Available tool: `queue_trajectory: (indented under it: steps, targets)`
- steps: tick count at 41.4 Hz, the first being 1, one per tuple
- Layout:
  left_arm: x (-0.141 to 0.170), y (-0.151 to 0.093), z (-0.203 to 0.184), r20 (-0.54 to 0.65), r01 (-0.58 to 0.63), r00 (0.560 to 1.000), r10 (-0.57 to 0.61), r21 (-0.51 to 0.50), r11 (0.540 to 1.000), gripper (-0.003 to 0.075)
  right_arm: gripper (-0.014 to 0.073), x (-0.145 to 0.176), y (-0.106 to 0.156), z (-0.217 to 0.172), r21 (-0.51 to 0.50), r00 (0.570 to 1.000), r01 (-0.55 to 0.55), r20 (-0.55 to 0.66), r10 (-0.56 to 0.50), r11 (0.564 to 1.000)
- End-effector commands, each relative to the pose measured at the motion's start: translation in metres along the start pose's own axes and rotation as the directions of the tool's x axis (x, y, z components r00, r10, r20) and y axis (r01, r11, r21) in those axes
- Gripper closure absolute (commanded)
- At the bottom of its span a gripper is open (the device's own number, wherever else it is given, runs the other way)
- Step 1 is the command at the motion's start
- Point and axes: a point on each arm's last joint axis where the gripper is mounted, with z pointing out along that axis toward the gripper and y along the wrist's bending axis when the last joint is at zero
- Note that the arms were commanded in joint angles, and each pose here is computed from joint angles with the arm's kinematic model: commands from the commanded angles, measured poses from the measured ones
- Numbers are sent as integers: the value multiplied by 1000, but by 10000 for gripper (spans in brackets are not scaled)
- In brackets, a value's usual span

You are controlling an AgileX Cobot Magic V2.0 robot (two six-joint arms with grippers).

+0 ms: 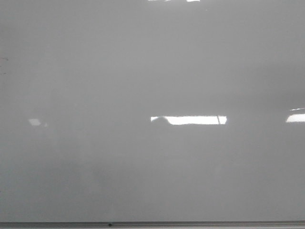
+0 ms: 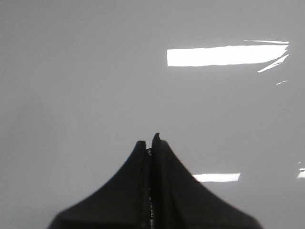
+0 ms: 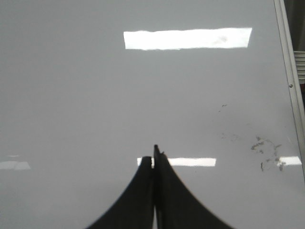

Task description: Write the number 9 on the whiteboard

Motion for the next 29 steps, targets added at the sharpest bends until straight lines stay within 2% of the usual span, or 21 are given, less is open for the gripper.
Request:
queue_trajectory:
  steps: [1,6,10,18,29]
  targets:
    - [-36,1,9,-11,9,1000,-9,6,1000,739,663,-34,2,12,2,1000,17,-16,-16,1000]
    - [-56,1,24,-101,9,995,-9,5,1000,739,663,-49,2,27,8,992,17,-129,-16,1000]
    - [-64,1,38,-200,9,980,-8,4,1000,739,663,-54,3,40,14,969,18,-248,-14,1000]
    - [-54,1,65,-327,8,945,-6,5,1000,739,663,-42,2,67,22,905,22,-425,-10,1000]
    - [-39,0,83,-435,8,900,-4,6,1000,739,663,-25,1,88,20,848,34,-530,-18,999]
